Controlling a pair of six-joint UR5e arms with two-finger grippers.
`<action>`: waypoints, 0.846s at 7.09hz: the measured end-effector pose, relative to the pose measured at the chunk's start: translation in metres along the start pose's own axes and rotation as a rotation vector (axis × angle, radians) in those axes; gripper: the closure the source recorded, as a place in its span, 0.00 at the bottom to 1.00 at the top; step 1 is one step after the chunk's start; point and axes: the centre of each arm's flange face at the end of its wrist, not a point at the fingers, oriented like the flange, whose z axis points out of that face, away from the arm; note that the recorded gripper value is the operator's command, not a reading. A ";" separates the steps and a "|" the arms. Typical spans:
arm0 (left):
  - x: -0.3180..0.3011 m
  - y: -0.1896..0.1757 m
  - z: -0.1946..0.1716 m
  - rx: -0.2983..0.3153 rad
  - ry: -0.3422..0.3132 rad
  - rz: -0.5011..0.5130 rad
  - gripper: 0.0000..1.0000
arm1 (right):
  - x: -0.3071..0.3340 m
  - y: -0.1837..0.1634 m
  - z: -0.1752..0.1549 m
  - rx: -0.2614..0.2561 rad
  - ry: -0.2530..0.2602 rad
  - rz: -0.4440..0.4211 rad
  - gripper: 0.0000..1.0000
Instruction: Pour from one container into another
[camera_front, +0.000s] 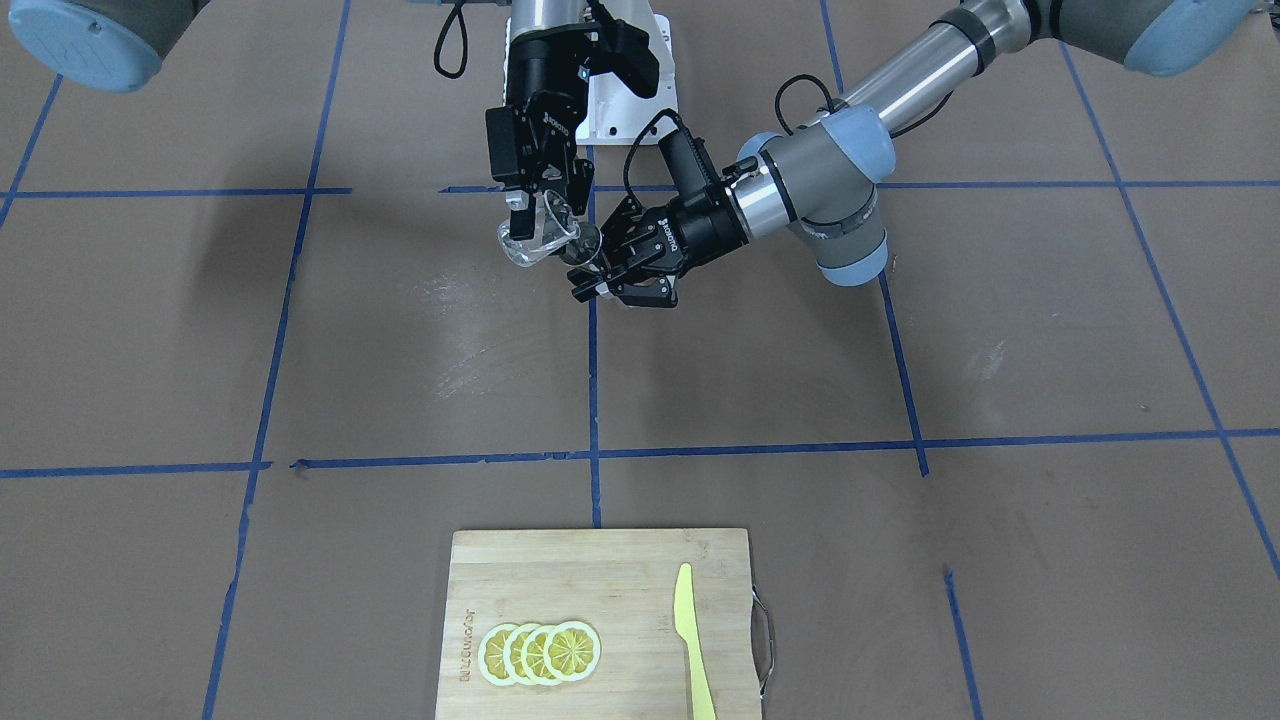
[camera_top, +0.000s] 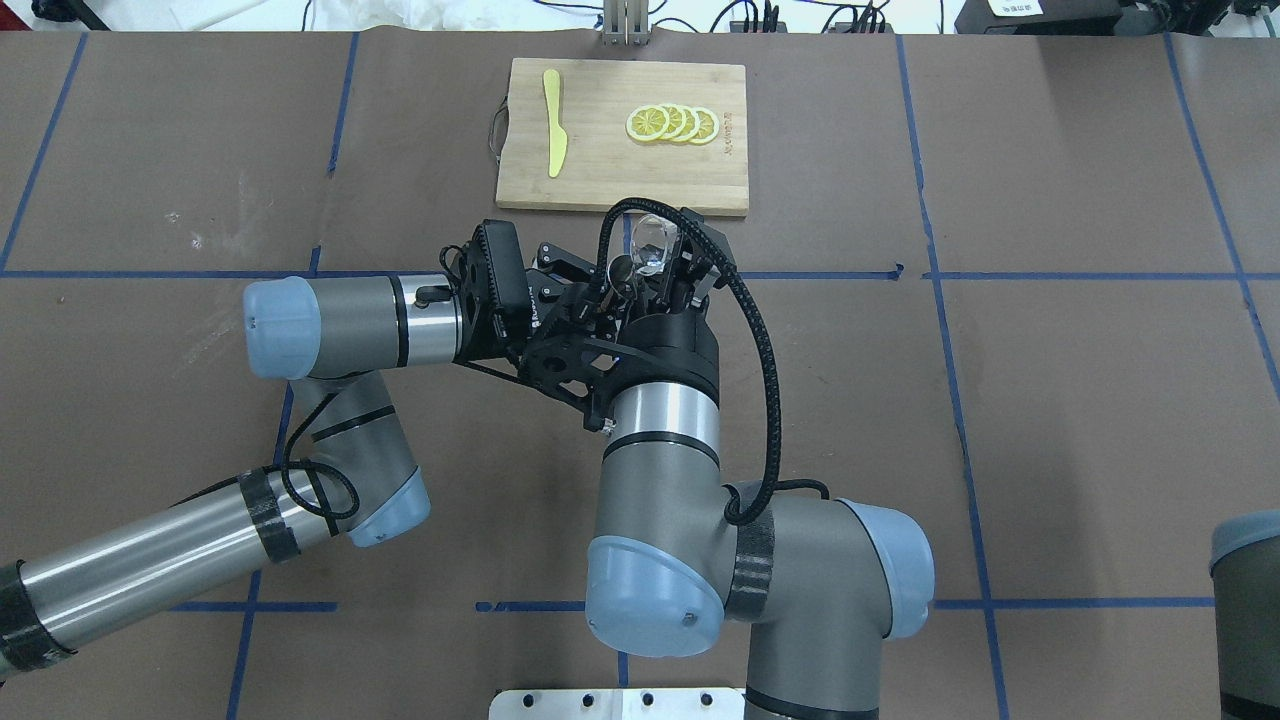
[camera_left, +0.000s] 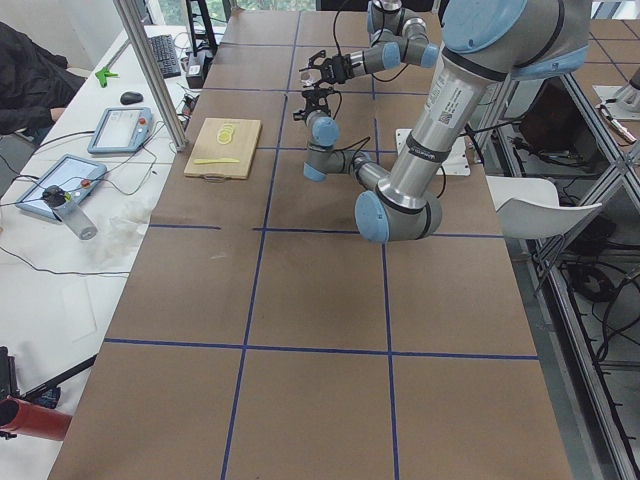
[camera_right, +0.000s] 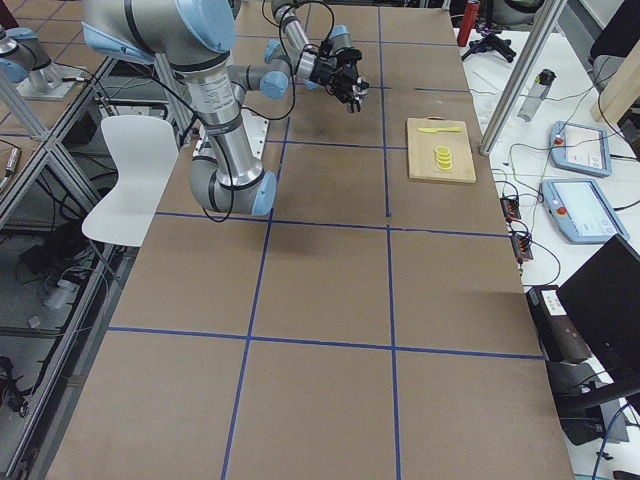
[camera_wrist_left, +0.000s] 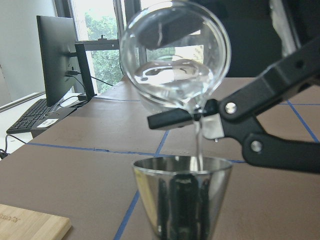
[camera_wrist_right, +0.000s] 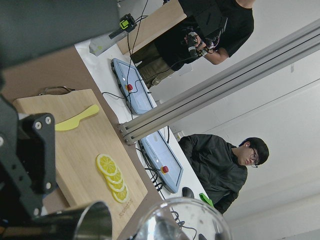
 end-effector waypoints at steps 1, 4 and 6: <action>0.000 0.000 0.000 0.000 0.000 0.000 1.00 | 0.000 0.000 0.000 0.000 0.000 -0.007 1.00; 0.000 0.000 0.000 0.001 0.000 0.000 1.00 | 0.000 0.000 0.000 0.003 0.014 -0.033 1.00; 0.000 -0.001 0.000 0.002 0.000 0.001 1.00 | 0.000 0.000 0.001 0.005 0.021 -0.050 1.00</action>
